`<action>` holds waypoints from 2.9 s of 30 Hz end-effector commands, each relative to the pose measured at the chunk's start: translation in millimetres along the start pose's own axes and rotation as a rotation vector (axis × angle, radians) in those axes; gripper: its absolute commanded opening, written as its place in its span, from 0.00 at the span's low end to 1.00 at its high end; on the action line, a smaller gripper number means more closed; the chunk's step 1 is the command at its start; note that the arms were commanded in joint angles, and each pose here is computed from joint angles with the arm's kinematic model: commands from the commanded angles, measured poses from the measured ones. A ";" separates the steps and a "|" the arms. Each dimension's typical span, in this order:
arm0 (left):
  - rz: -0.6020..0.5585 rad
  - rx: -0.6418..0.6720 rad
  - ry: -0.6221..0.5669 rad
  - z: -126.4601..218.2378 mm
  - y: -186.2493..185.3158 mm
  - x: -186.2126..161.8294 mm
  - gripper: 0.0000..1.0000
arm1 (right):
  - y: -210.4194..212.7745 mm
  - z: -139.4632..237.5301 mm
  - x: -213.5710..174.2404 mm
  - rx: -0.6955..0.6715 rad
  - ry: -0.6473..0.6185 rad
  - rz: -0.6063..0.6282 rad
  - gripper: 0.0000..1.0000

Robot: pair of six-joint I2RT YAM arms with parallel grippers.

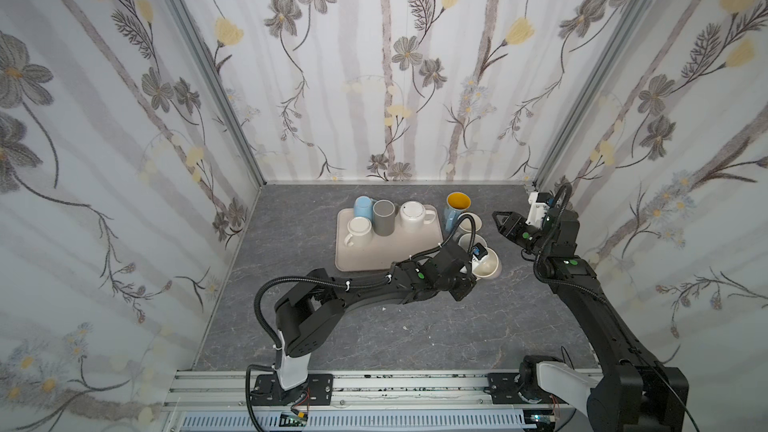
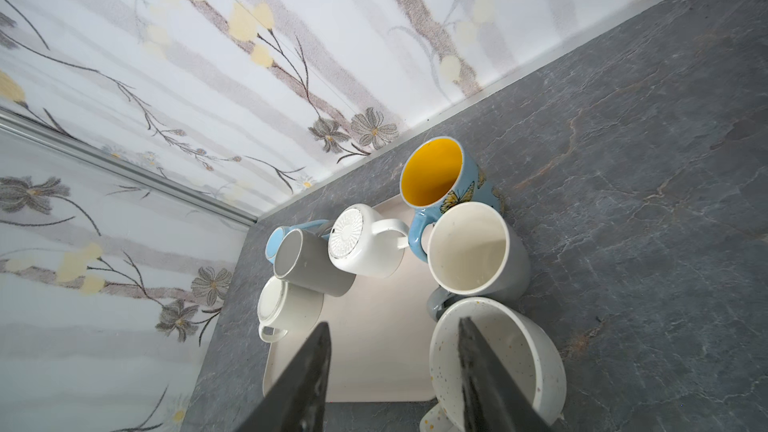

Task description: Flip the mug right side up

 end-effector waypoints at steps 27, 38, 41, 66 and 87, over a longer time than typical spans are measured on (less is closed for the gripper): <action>0.104 0.090 0.270 -54.5 23.0 -27.9 0.13 | -11.2 2.2 -6.8 -0.008 0.002 0.005 0.49; 0.101 0.102 0.252 -41.6 24.7 -15.6 0.37 | -12.4 -1.0 -7.2 -0.007 0.010 0.003 0.49; 0.102 0.100 0.235 -36.1 24.7 -9.6 0.37 | -12.8 -2.5 -6.9 -0.008 0.013 0.001 0.49; 0.744 0.588 0.147 75.9 141.8 -135.5 0.47 | 38.0 -48.7 -81.4 -0.076 0.219 0.239 0.48; 0.989 0.783 0.129 202.9 206.2 -244.9 0.45 | 62.4 -140.0 -267.3 -0.137 0.691 0.531 0.42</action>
Point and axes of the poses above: each gripper's point midway between its finger pads, its own z axis back along the fingers, its own y axis along the line the jaws close on, x = y × z, the point moved 8 cm from there along z, back along the fingers, and after that the axes turned 12 degrees about -z, right-handed, at the moved point
